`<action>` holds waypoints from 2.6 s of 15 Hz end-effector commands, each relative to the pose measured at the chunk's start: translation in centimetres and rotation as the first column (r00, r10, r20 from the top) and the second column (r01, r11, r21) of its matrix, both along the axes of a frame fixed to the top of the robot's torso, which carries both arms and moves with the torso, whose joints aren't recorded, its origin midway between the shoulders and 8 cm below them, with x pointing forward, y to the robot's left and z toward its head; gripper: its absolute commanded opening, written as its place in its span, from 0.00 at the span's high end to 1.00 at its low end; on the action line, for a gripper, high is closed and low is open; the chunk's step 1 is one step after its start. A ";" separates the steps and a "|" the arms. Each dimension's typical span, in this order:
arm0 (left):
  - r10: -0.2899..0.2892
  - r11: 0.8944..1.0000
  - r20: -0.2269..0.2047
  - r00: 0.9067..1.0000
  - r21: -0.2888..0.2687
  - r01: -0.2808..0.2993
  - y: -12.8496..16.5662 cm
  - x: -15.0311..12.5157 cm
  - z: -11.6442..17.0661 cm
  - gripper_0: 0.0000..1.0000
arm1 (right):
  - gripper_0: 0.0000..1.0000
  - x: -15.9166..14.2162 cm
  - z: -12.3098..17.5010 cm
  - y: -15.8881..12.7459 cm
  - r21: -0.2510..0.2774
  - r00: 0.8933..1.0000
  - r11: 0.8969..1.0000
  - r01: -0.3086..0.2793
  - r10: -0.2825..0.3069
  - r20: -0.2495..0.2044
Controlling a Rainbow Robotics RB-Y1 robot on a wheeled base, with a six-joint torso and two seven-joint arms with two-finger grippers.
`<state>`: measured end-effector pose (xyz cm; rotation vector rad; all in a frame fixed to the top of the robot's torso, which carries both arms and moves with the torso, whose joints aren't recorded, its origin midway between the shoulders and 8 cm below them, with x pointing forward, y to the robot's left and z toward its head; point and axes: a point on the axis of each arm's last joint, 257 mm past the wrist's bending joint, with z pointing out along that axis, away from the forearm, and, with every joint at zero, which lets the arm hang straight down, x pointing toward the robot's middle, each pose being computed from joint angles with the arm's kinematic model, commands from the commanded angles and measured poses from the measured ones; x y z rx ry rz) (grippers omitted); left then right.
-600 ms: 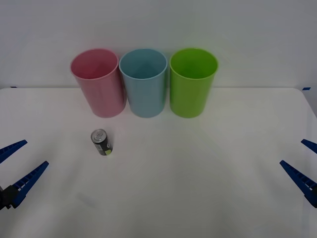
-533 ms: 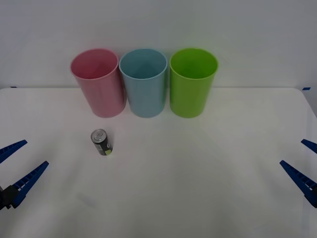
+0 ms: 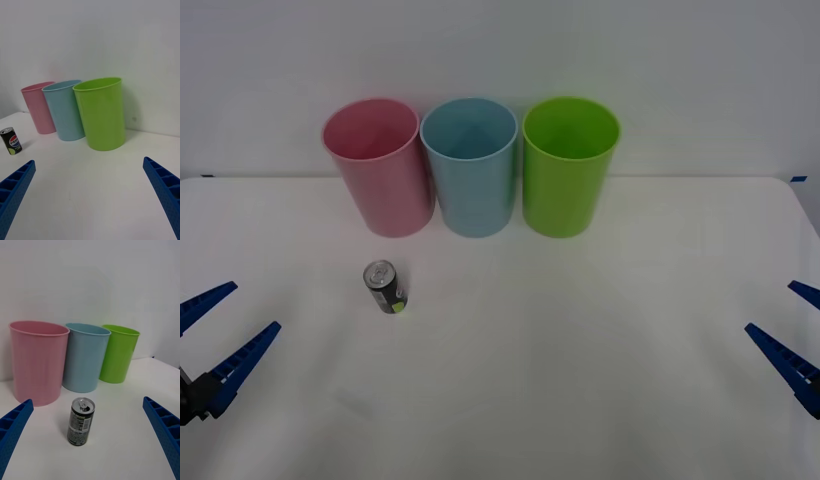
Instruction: Grasp the object on the table and drop it into the matching bin: aluminum can to the light blue bin, PET bottle to the pink bin.
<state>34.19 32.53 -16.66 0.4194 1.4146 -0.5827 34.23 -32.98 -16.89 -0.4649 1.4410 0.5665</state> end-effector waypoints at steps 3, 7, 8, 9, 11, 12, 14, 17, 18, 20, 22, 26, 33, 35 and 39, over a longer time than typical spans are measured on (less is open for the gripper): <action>0.007 1.000 -0.006 1.000 0.024 -0.006 0.1 -0.4 -0.7 0.00 | 0.00 0.0 0.0 0.0 0.000 1.000 1.000 0.000 0.000 0.000; 0.017 0.997 -0.033 0.999 0.082 -0.015 0.3 -0.8 -2.4 0.00 | 0.00 0.0 0.0 0.0 0.000 1.000 1.000 0.000 0.000 0.000; 0.019 0.995 -0.039 0.999 0.095 -0.016 0.2 -0.7 -2.7 0.00 | 0.00 0.0 0.0 0.0 0.000 1.000 1.000 0.000 0.000 0.000; 0.024 0.994 -0.046 0.999 0.108 -0.019 0.3 -0.7 -3.1 0.00 | 0.00 0.0 0.0 0.0 0.000 1.000 1.000 0.000 0.000 0.000; 0.037 0.990 -0.059 0.998 0.139 -0.028 0.5 -0.8 -4.0 0.00 | 0.00 0.0 0.0 0.0 0.000 1.000 1.000 0.000 0.000 0.000; 0.042 0.989 -0.065 0.997 0.146 -0.032 0.6 -0.9 -4.3 0.00 | 0.00 0.0 0.0 0.0 0.000 1.000 1.000 0.000 0.000 0.000; 0.058 0.985 -0.069 0.996 0.165 -0.046 0.7 -0.8 -4.9 0.00 | 0.00 0.0 0.0 0.0 0.000 1.000 1.000 0.000 0.000 0.000; 0.071 0.979 -0.083 0.994 0.196 -0.053 0.6 -0.5 -5.9 0.00 | 0.00 0.0 0.0 0.0 0.000 1.000 1.000 0.000 0.000 0.000; 0.079 0.978 -0.089 0.993 0.200 -0.060 0.5 -0.3 -6.3 0.00 | 0.00 0.0 0.0 0.0 0.000 1.000 1.000 0.000 0.000 0.000; 0.089 0.977 -0.104 0.991 0.201 -0.067 -0.2 0.2 -7.3 0.00 | 0.00 0.0 0.0 0.0 0.000 1.000 1.000 0.000 0.000 0.000; 0.094 0.978 -0.115 0.989 0.198 -0.069 -0.9 0.8 -7.9 0.00 | 0.00 0.0 0.0 0.0 0.000 1.000 1.000 0.000 0.000 0.000; 0.100 0.980 -0.125 0.987 0.184 -0.076 -1.9 2.1 -8.6 0.00 | 0.00 0.0 0.0 0.0 0.000 1.000 1.000 0.000 0.000 0.000; 0.133 0.979 -0.133 0.982 0.174 -0.109 -3.5 4.2 -9.5 0.00 | 0.00 0.0 0.0 0.0 0.000 1.000 1.000 0.000 0.000 0.000; 0.135 0.978 -0.143 0.981 0.175 -0.109 -3.9 4.9 -10.2 0.00 | 0.00 0.0 0.0 0.0 0.000 1.000 1.000 0.000 0.000 0.000; 0.114 0.986 -0.161 0.980 0.139 -0.092 -5.0 7.5 -11.2 0.00 | 0.00 0.0 0.0 0.0 0.000 1.000 1.000 0.000 0.000 0.000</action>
